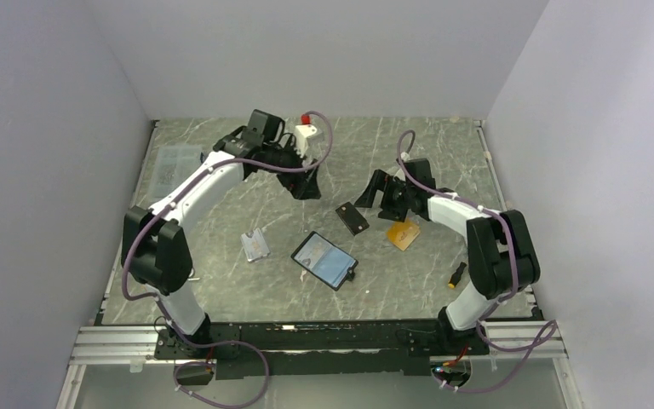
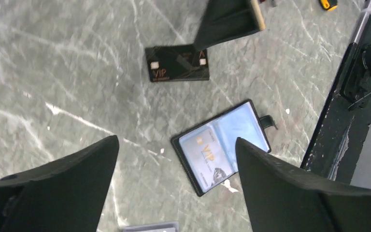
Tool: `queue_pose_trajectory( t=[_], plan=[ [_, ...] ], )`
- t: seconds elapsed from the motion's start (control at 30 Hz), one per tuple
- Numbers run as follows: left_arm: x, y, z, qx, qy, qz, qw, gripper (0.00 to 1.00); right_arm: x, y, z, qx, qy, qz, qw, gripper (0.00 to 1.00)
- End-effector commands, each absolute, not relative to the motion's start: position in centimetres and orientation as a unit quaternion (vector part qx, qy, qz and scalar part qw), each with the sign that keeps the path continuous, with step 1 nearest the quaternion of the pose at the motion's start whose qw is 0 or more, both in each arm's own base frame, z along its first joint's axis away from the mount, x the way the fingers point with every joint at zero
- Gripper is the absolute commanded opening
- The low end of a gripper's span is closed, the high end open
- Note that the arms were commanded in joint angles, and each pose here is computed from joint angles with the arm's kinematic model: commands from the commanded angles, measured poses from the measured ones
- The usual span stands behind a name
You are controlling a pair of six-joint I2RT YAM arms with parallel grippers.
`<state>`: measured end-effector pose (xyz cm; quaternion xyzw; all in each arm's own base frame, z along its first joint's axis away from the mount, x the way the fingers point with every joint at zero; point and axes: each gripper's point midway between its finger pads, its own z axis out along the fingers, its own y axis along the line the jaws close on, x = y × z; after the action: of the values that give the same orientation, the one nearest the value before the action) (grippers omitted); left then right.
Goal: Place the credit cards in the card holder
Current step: Move the credit card to the center of the board.
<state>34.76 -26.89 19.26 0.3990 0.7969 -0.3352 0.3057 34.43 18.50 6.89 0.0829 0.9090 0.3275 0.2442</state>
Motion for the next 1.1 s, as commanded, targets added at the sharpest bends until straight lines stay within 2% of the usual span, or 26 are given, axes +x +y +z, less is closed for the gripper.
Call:
queue_pose_trajectory(
  t=[0.0, 0.1, 0.17, 0.23, 0.33, 0.4, 0.5, 0.63, 1.07],
  plan=[
    [36.6, -28.2, 21.3, 0.474, 0.755, -0.281, 0.355, 0.99, 37.1, 18.2, 8.1, 0.072, 0.903, 0.319, 0.280, 1.00],
    [38.1, -27.5, 19.6, 0.463, 0.788, -0.296, 0.278, 0.99, 37.6, 18.4, 7.8, 0.070, 0.903, 0.321, 0.278, 0.95],
    [36.5, -29.7, 18.9, 0.473, 0.777, -0.319, 0.266, 0.99, 37.9, 18.4, 7.3, 0.074, 0.903, 0.325, 0.271, 0.89],
    [37.5, -30.6, 19.0, 0.487, 0.752, -0.283, 0.342, 0.99, 38.1, 18.6, 6.8, 0.077, 0.902, 0.334, 0.264, 0.80],
    [37.1, -31.2, 18.7, 0.487, 0.736, -0.267, 0.386, 0.99, 38.4, 18.7, 6.1, 0.079, 0.902, 0.339, 0.255, 0.71],
    [37.4, -31.1, 17.1, 0.474, 0.754, -0.270, 0.366, 0.99, 38.4, 18.6, 5.6, 0.082, 0.903, 0.339, 0.251, 0.69],
    [36.9, -31.9, 15.4, 0.492, 0.748, -0.323, 0.307, 0.99, 38.3, 18.8, 5.0, 0.085, 0.902, 0.347, 0.241, 0.68],
    [37.9, -32.3, 13.2, 0.504, 0.737, -0.270, 0.359, 0.98, 38.6, 19.2, 4.4, 0.086, 0.897, 0.364, 0.235, 0.66],
    [39.8, -34.2, 6.5, 0.540, 0.753, -0.211, 0.310, 0.97, 36.9, 19.5, 1.9, 0.097, 0.900, 0.379, 0.191, 0.60]
  ],
)
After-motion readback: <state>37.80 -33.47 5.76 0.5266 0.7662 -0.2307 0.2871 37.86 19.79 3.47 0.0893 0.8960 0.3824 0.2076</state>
